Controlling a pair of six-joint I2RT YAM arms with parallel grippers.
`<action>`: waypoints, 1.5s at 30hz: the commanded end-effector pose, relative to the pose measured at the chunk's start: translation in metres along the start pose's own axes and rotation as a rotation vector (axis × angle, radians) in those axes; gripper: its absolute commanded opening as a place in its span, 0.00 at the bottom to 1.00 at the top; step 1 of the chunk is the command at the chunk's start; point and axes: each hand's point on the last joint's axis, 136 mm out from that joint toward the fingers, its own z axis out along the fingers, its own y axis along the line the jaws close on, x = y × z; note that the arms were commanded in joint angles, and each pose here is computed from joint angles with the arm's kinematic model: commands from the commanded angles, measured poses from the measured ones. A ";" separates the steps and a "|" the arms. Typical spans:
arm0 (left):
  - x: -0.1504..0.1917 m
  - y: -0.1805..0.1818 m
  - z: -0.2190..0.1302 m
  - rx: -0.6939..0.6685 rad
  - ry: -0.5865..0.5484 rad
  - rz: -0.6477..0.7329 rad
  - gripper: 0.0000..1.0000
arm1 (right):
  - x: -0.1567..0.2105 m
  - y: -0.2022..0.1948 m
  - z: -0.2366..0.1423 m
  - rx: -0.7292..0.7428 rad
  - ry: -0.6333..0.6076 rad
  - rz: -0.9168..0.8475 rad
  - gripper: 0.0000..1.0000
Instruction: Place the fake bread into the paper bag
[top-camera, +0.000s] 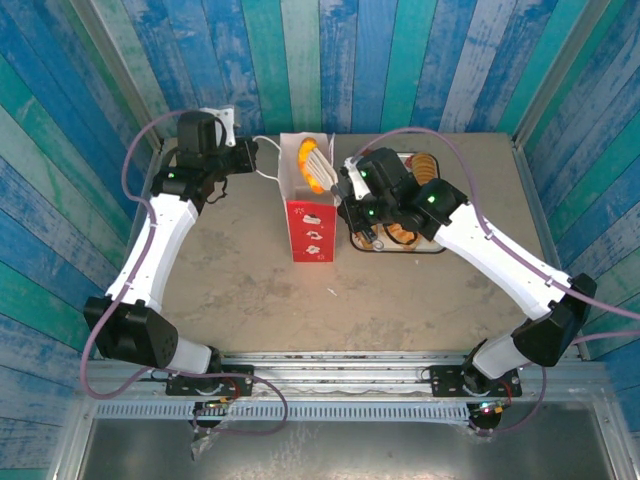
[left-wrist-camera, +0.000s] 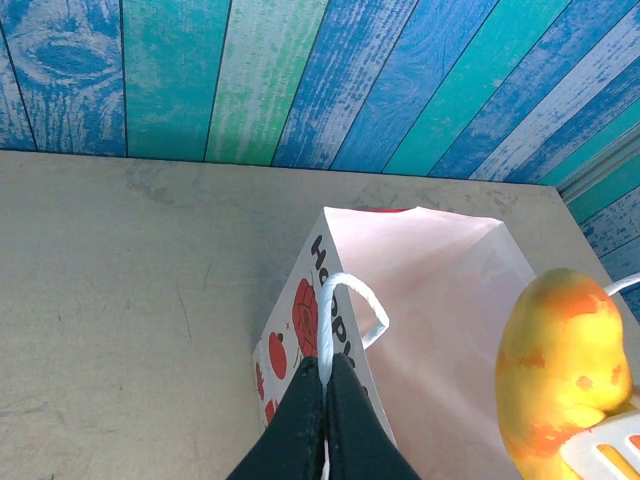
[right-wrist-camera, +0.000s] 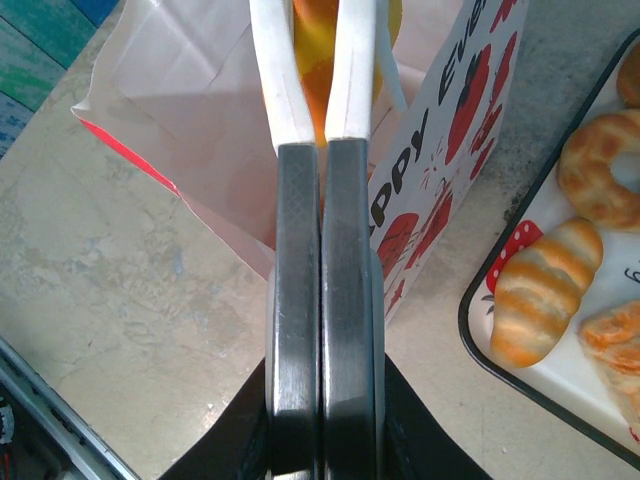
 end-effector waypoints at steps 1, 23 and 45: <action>-0.013 -0.010 -0.023 0.024 -0.061 0.024 0.00 | -0.023 0.009 -0.024 -0.030 -0.099 -0.011 0.06; -0.011 -0.011 -0.025 0.031 -0.064 0.028 0.00 | -0.023 0.010 -0.032 -0.020 -0.065 -0.061 0.06; -0.009 -0.011 -0.029 0.031 -0.060 0.033 0.00 | 0.013 0.005 -0.004 -0.020 0.083 -0.091 0.12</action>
